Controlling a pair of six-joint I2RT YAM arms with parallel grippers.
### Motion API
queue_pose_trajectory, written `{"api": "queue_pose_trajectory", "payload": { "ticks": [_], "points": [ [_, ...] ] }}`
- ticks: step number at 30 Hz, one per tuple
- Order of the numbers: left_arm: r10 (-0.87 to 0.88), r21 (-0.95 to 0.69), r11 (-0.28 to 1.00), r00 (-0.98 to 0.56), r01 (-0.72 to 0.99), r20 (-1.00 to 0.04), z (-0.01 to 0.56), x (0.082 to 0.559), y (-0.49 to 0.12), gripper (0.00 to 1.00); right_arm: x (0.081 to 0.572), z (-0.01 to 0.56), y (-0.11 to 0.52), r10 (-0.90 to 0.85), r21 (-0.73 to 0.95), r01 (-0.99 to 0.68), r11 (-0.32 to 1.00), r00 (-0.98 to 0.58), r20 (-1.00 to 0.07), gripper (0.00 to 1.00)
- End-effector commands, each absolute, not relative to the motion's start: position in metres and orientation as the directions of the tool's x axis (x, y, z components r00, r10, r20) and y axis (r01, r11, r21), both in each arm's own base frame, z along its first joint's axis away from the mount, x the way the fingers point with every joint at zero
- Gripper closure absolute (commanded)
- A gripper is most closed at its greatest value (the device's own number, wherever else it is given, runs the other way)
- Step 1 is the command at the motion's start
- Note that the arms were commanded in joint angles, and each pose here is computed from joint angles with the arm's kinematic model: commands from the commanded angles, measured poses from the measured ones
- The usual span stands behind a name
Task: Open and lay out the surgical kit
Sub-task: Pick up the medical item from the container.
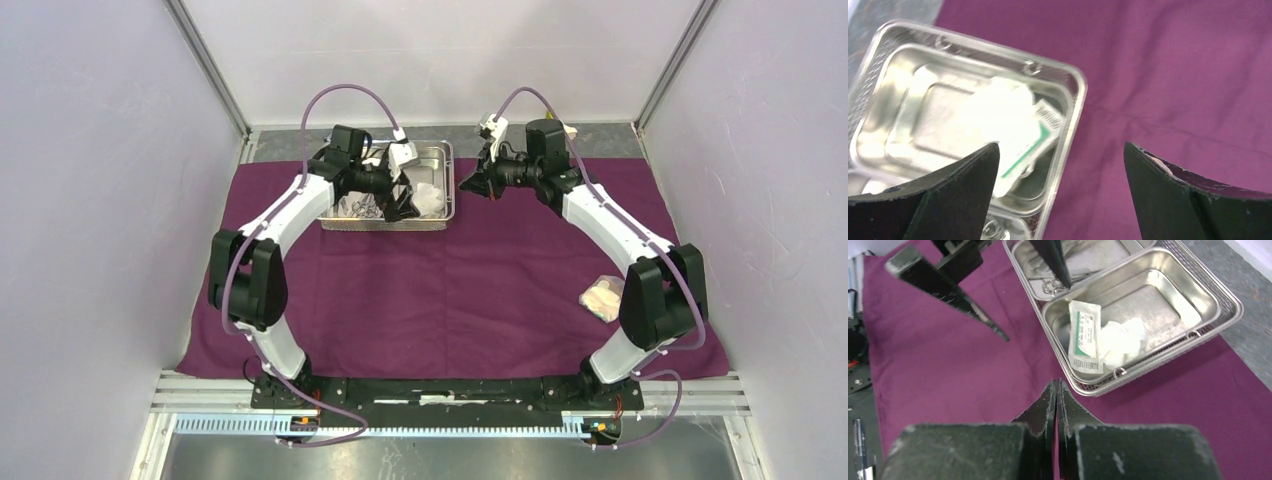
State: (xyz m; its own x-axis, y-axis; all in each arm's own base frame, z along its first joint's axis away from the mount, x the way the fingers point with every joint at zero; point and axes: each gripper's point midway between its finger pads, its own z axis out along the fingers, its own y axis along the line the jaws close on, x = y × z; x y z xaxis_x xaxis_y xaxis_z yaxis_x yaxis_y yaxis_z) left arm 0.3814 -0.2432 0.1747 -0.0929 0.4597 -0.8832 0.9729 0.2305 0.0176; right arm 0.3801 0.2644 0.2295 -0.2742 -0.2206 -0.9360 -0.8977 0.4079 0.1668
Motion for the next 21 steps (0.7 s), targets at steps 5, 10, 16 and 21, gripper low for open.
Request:
{"api": "queue_pose_trajectory", "payload": {
  "ticks": [5,10,16,21],
  "points": [
    [0.530,0.019,0.556,-0.337,0.831,-0.778,0.152,0.470,-0.226,0.00,0.387,0.215,0.238,-0.298,0.043,-0.859,0.510,-0.224,-0.928,0.91],
    [0.523,-0.018,0.621,-0.431,0.784,-0.736,0.123,0.500,-0.247,0.00,0.390,0.211,0.227,-0.316,0.027,-0.842,0.539,-0.231,-0.920,0.78],
    [0.569,-0.049,0.589,-0.457,0.807,-0.683,0.088,0.502,-0.270,0.00,0.387,0.208,0.211,-0.344,-0.007,-0.824,0.566,-0.228,-0.911,0.66],
    [0.608,-0.051,0.556,-0.447,0.830,-0.657,0.068,0.492,-0.280,0.00,0.384,0.200,0.201,-0.349,-0.010,-0.814,0.581,-0.238,-0.906,0.65]
  ]
}}
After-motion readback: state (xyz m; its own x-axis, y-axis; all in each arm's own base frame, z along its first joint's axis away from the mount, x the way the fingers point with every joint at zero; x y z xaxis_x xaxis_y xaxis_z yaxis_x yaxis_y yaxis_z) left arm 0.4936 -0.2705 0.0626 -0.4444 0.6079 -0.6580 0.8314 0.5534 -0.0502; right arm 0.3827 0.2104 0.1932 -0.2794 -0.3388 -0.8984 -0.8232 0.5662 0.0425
